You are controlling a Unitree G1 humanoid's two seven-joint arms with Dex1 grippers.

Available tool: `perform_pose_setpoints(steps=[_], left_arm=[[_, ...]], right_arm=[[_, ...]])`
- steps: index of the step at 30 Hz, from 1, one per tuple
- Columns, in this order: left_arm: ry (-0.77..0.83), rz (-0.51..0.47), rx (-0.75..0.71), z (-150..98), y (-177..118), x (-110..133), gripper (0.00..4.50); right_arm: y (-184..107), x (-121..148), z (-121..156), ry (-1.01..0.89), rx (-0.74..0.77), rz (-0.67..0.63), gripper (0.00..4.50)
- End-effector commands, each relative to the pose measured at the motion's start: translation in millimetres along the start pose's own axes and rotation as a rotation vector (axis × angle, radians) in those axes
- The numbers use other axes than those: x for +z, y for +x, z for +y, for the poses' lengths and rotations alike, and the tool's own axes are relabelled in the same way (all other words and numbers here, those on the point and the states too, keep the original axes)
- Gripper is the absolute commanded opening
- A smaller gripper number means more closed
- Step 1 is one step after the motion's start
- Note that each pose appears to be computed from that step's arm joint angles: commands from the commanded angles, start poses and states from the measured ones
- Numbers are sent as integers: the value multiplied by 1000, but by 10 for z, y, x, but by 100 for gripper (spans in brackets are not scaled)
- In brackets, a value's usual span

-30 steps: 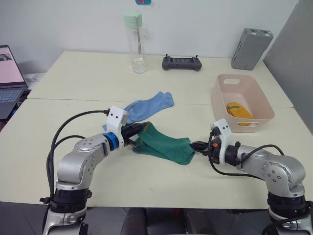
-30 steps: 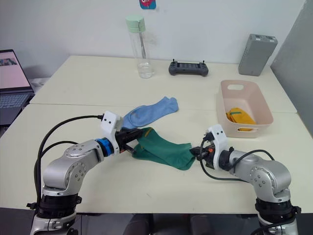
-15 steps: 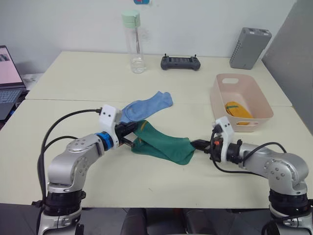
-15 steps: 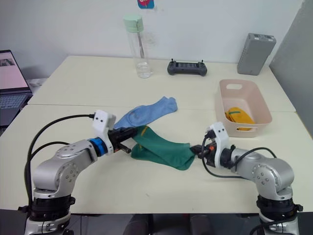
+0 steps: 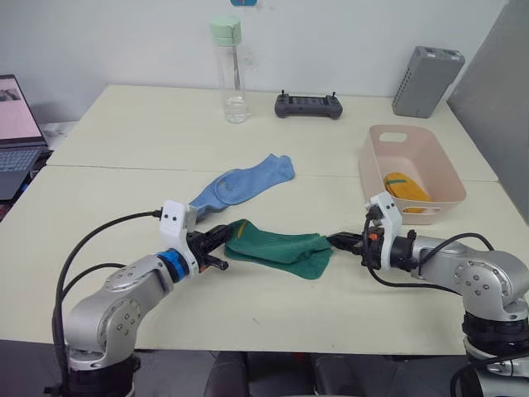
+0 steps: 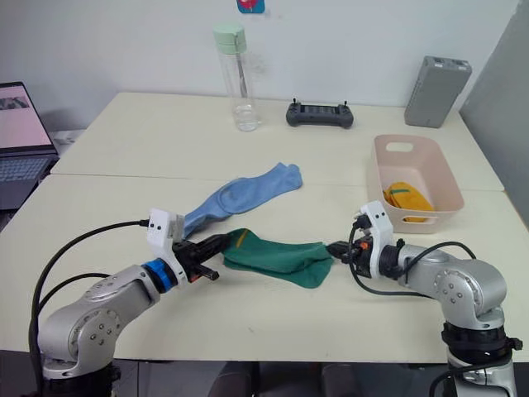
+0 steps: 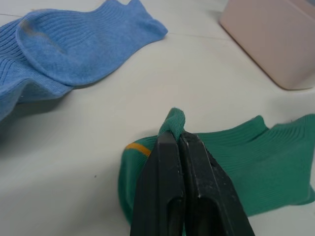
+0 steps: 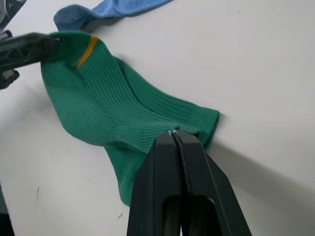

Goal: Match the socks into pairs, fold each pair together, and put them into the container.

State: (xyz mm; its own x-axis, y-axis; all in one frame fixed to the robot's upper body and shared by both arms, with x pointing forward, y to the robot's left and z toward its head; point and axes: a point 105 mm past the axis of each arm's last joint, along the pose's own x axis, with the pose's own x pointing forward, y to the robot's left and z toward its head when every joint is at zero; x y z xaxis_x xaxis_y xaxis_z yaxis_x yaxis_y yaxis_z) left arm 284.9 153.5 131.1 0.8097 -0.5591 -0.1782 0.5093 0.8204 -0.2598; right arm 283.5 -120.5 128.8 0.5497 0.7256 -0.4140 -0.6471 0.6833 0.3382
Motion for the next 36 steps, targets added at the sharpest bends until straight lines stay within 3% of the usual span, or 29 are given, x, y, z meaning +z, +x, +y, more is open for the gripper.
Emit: perform_pose_setpoints(steps=[1,4,11,29,32,36], left_arm=[[15,-116,-31,-114,-71,238,0],[1,-142,-29,-132,-111,254,0],[-3,-144,42,-32,-92,86,0],[-6,-173,81,-10,-150,-49,0],[0,-176,77,0,-146,-27,0],[1,-172,69,3,-149,-28,0]], right_arm=[[-140,163,105,-29,58,-42,1],[-166,174,119,-25,74,-33,1],[83,3,46,-28,61,19,1],[248,101,-39,-98,28,-31,1],[123,130,-73,-116,10,-47,63],[5,148,-73,-107,-1,-67,196]])
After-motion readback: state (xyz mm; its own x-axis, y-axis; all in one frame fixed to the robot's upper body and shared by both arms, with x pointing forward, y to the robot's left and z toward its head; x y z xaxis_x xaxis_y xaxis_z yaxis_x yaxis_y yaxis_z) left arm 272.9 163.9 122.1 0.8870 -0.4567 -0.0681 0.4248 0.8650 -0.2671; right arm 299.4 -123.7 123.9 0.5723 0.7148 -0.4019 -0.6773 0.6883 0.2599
